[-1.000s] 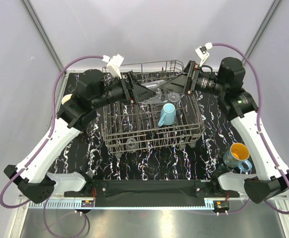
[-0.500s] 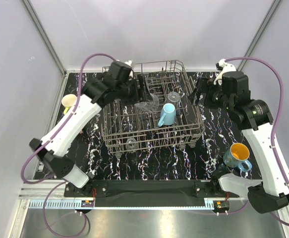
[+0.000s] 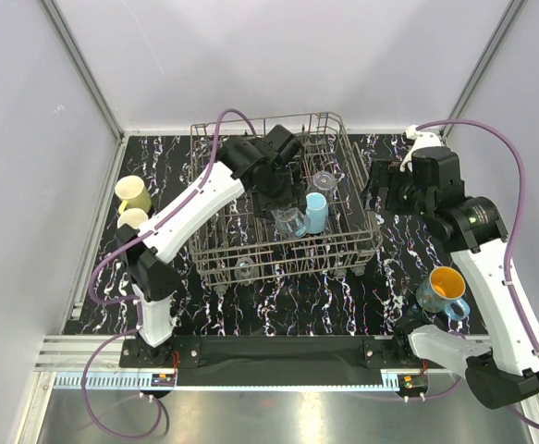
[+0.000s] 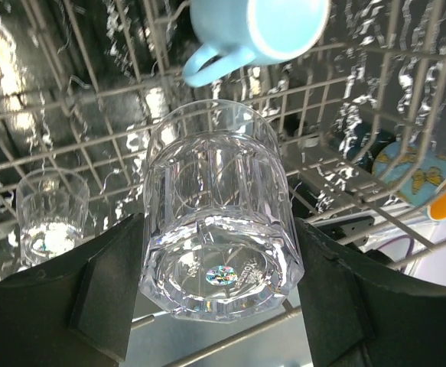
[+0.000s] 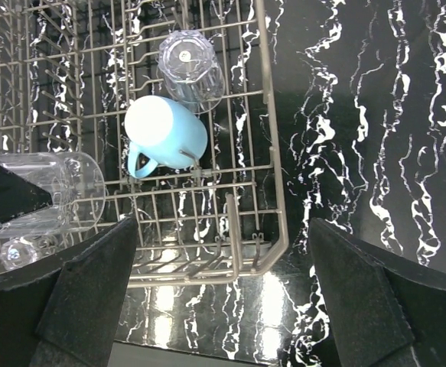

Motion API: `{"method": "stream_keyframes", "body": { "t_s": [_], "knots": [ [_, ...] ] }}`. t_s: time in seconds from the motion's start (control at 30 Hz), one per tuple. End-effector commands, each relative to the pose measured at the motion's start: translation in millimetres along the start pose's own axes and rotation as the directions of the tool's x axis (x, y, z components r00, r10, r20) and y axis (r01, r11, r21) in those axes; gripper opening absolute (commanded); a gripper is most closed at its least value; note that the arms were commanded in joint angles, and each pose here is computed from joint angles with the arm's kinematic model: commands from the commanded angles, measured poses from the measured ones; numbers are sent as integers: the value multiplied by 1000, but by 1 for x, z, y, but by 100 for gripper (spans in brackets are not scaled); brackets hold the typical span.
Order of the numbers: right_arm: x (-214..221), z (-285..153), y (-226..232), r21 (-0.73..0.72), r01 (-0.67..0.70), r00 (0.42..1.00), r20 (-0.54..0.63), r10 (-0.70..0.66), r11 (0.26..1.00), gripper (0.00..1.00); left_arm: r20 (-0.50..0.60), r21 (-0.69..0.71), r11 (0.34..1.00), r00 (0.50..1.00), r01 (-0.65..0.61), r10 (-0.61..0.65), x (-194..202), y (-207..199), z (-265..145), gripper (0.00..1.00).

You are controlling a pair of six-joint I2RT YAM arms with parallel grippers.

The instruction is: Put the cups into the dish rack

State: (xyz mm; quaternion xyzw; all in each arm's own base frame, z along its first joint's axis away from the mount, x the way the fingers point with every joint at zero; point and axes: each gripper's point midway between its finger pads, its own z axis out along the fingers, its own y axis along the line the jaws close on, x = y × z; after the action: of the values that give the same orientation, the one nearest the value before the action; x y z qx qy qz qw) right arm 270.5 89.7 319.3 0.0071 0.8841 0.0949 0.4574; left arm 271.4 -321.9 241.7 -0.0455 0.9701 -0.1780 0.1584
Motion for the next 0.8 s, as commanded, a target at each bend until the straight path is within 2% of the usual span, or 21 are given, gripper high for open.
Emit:
{"method": "stream_keyframes", "body": {
  "t_s": [0.0,0.13,0.5,0.77],
  "knots": [
    [-6,-11,-3,2,15,998,55,-15,1000,100,-17,-84,995,998,52,-53,3,17,-6,0],
    [0,-8,3,-40,7,999,46,-5,999,100,-71,-132,991,997,10,-19,14,25,3,0],
    [4,-8,-1,-26,11,999,50,-10,1000,100,-165,-253,966,986,-59,17,30,47,25,0],
    [5,-6,-2,-20,11,999,52,-10,1000,100,-248,-277,956,968,-99,28,47,57,31,0]
  ]
}}
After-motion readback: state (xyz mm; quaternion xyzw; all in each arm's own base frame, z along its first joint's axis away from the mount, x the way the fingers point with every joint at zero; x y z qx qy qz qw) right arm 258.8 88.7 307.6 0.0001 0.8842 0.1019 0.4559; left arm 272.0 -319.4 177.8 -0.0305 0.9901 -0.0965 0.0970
